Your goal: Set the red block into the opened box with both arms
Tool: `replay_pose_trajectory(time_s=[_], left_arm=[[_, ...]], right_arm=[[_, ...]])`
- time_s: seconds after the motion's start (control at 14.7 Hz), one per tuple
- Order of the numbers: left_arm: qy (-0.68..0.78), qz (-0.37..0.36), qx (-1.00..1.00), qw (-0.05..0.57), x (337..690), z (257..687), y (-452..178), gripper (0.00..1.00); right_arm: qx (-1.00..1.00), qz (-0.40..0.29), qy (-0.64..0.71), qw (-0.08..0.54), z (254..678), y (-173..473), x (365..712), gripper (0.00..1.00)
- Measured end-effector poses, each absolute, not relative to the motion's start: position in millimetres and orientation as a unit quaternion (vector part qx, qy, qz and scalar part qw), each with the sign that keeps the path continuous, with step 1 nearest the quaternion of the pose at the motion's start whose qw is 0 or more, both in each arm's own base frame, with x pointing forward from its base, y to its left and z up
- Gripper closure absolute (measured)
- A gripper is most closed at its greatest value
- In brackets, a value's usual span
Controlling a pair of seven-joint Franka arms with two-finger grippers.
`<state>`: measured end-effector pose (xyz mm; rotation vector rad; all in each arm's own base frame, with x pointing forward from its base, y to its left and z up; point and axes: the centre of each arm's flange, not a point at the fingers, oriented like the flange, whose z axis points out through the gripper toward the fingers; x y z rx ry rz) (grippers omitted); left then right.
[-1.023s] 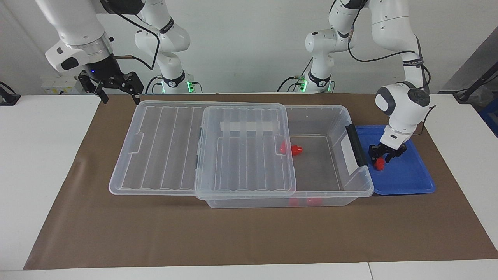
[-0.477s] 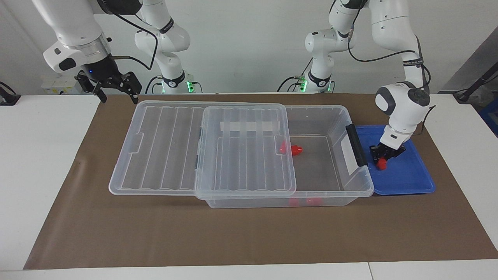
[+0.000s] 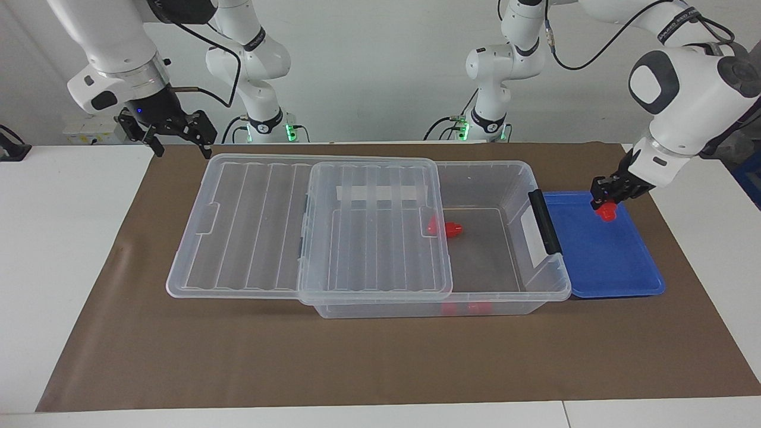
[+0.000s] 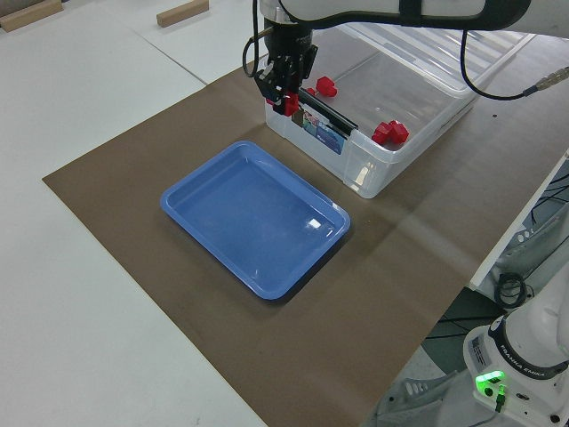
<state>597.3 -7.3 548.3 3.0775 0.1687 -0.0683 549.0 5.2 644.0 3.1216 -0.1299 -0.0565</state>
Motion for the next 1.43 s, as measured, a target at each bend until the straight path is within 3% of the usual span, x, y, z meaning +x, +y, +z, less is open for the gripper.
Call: replay_pose_trajectory(time_s=[0.34, 0.82, 1.43], left_arm=[[0.127, 0.007, 0.991, 0.037, 593, 539, -136, 0.66], [0.119, 0.049, 0.991, 0.035, 586, 443, -150, 0.66], [0.056, 0.069, 0.996, 0.0, 564, 367, -182, 0.66]], right_arm=[[0.999, -0.018, -0.04, 0.008, 644, 7, 549, 0.0], [0.999, -0.018, -0.04, 0.008, 644, 7, 549, 0.0], [0.999, -0.018, -0.04, 0.008, 644, 7, 549, 0.0]])
